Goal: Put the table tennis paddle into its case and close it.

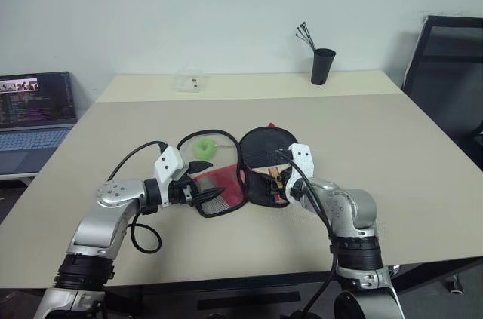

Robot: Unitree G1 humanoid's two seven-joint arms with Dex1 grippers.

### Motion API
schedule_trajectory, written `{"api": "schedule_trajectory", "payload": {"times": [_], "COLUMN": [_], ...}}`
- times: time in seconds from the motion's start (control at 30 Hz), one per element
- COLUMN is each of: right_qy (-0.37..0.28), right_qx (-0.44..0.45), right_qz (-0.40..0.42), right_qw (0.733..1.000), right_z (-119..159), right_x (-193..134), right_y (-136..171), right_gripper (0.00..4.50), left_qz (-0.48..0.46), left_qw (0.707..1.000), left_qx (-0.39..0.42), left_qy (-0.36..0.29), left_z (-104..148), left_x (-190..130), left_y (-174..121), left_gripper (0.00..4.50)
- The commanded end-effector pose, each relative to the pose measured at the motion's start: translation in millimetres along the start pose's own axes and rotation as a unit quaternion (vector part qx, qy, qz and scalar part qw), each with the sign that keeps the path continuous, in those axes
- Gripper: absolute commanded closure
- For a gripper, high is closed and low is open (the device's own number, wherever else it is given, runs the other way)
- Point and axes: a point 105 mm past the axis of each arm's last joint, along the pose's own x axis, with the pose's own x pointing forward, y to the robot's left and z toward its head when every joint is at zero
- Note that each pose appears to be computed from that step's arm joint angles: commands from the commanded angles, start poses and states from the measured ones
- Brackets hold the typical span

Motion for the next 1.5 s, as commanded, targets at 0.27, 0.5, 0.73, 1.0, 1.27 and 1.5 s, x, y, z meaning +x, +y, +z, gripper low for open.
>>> {"api": "schedule_trajectory", "payload": {"times": [0.27, 0.5, 0.73, 1.0, 1.27, 1.5], "right_qy": [-0.006, -0.014, -0.053, -0.065, -0.058, -0.058], "right_qx": [0.014, 0.013, -0.144, -0.293, -0.314, -0.314], "right_qz": [0.073, 0.083, 0.189, 0.222, 0.221, 0.222], "right_qw": [0.997, 0.996, 0.970, 0.928, 0.922, 0.921], "right_z": [1.6, 5.5, 34.7, 59.6, 59.8, 58.2], "right_x": [-8.9, -10.3, -66.2, -115.1, -116.3, -113.9], "right_y": [30.3, 32.7, 25.9, 6.9, -0.1, -0.1], "right_gripper": [0.84, 0.84, 0.84, 0.84, 0.81, 0.81], "left_qz": [0.013, 0.016, 0.063, 0.125, 0.180, 0.215], "left_qw": [0.999, 0.999, 0.998, 0.991, 0.980, 0.970], "left_qx": [0.027, 0.025, -0.006, -0.034, -0.037, -0.039], "left_qy": [-0.014, -0.012, 0.001, 0.047, 0.082, 0.104], "left_z": [14.0, 13.8, 2.0, -25.7, -50.7, -68.9], "left_x": [-5.2, -5.7, -29.0, -67.6, -82.8, -81.5], "left_y": [3.3, 3.0, 12.7, 27.7, 44.1, 58.9], "left_gripper": [0.43, 0.43, 0.43, 0.43, 2.77, 4.48]}}
